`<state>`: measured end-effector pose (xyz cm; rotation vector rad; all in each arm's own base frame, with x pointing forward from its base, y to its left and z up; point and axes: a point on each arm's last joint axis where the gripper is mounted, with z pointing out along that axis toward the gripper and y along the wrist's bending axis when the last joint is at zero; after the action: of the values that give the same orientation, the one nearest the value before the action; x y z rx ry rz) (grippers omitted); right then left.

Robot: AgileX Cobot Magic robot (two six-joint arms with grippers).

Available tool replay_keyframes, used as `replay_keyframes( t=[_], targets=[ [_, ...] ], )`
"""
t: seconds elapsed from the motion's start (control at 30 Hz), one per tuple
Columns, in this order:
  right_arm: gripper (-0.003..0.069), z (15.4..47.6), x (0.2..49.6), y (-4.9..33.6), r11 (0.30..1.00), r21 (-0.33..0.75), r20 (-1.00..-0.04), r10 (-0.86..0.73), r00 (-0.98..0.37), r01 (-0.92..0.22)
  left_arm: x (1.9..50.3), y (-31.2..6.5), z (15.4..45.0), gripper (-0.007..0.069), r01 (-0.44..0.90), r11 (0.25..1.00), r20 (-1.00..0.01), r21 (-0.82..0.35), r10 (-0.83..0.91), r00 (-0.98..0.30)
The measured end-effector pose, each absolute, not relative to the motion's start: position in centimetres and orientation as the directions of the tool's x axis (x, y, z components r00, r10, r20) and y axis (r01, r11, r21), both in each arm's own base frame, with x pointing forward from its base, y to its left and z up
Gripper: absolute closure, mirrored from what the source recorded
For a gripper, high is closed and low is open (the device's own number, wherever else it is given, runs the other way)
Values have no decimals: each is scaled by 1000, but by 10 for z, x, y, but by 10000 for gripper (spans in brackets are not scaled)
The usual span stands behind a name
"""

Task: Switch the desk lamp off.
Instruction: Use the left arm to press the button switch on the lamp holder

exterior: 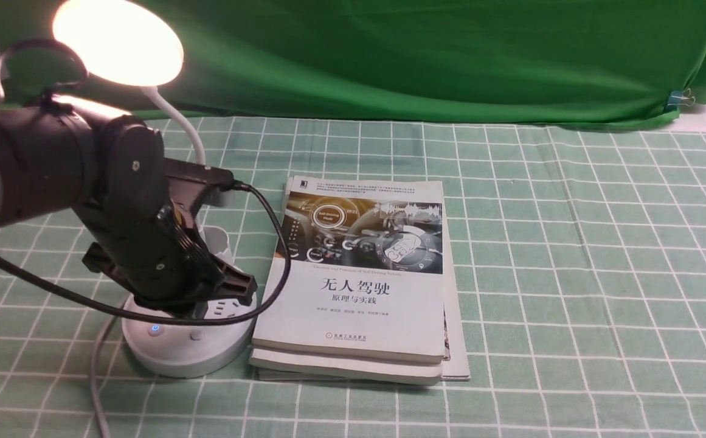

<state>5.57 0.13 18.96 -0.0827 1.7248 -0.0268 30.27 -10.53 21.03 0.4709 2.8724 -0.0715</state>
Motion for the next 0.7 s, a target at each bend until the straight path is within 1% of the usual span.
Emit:
replay_keyframes(
  t=[0.2,0.47,0.6,0.7],
  targets=[
    [417,190,56,1,997,-65,-986,-71,-153,-40,307,-107,189,624,320,947,-168,-11,313,-935],
    [417,190,56,1,997,-65,-986,-71,-153,-40,308,-107,189,624,320,947,-168,-11,313,-935],
    [417,190,56,1,997,-65,-986,-71,-153,-40,304,-106,199,624,319,948,-189,-14,310,-932],
    [417,190,56,1,997,-65,-986,-71,-153,-40,289,-103,227,624,320,947,-243,-22,305,-921]
  ],
)
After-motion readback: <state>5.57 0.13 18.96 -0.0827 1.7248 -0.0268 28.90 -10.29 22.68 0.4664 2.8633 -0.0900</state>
